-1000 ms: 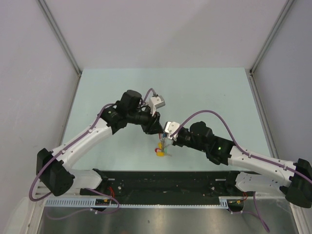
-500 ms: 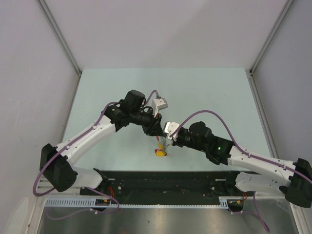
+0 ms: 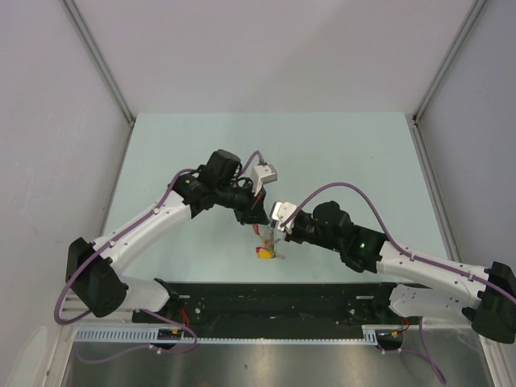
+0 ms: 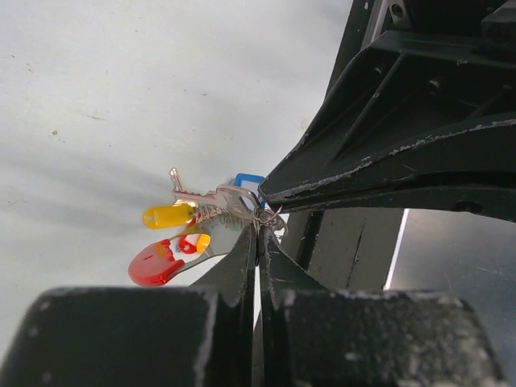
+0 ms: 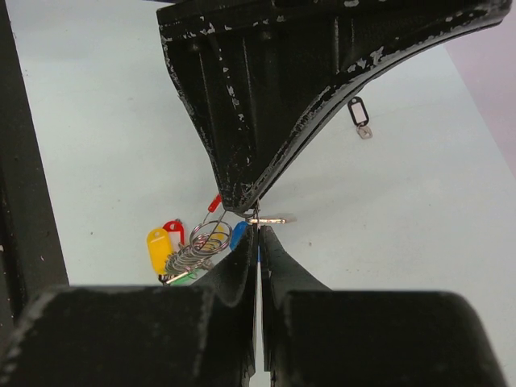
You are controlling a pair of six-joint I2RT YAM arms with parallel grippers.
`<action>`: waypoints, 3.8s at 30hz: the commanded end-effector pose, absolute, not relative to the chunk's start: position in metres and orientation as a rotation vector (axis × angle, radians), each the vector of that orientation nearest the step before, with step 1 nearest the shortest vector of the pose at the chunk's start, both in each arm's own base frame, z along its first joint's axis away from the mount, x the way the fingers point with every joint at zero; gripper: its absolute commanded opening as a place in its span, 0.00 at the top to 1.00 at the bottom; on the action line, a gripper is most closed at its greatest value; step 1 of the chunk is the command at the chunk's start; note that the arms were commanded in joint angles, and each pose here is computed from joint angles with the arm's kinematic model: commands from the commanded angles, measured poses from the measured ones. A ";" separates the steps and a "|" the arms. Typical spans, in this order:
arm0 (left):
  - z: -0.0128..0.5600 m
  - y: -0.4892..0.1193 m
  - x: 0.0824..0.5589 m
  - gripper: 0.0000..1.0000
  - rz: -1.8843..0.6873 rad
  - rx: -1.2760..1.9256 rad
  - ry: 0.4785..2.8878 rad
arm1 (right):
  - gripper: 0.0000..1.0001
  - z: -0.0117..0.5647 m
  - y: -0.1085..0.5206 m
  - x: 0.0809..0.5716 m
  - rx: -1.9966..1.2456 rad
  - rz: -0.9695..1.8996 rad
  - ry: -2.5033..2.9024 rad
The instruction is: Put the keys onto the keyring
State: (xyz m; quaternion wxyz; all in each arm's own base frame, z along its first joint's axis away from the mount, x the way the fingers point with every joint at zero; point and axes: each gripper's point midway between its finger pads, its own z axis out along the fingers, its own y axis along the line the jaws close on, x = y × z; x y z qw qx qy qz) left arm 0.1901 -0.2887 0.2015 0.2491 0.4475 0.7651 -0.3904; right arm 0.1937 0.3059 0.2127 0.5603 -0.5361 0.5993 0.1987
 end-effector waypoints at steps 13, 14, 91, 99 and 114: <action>0.239 -0.290 0.204 1.00 -0.950 1.120 1.862 | 1.00 0.241 0.297 0.196 -1.154 0.458 1.445; 0.242 -0.291 0.204 1.00 -0.953 1.112 1.846 | 1.00 0.238 0.298 0.194 -1.164 0.466 1.452; 0.276 -0.266 0.198 0.41 -0.873 0.994 1.577 | 1.00 0.269 0.305 0.209 -1.158 0.492 1.272; 0.260 -0.261 0.214 0.25 -0.861 0.871 1.678 | 0.81 0.235 0.259 0.242 -0.834 0.515 1.672; 0.258 -0.207 0.241 0.00 -0.609 0.739 1.781 | 0.44 0.082 0.144 0.243 -0.054 0.507 2.415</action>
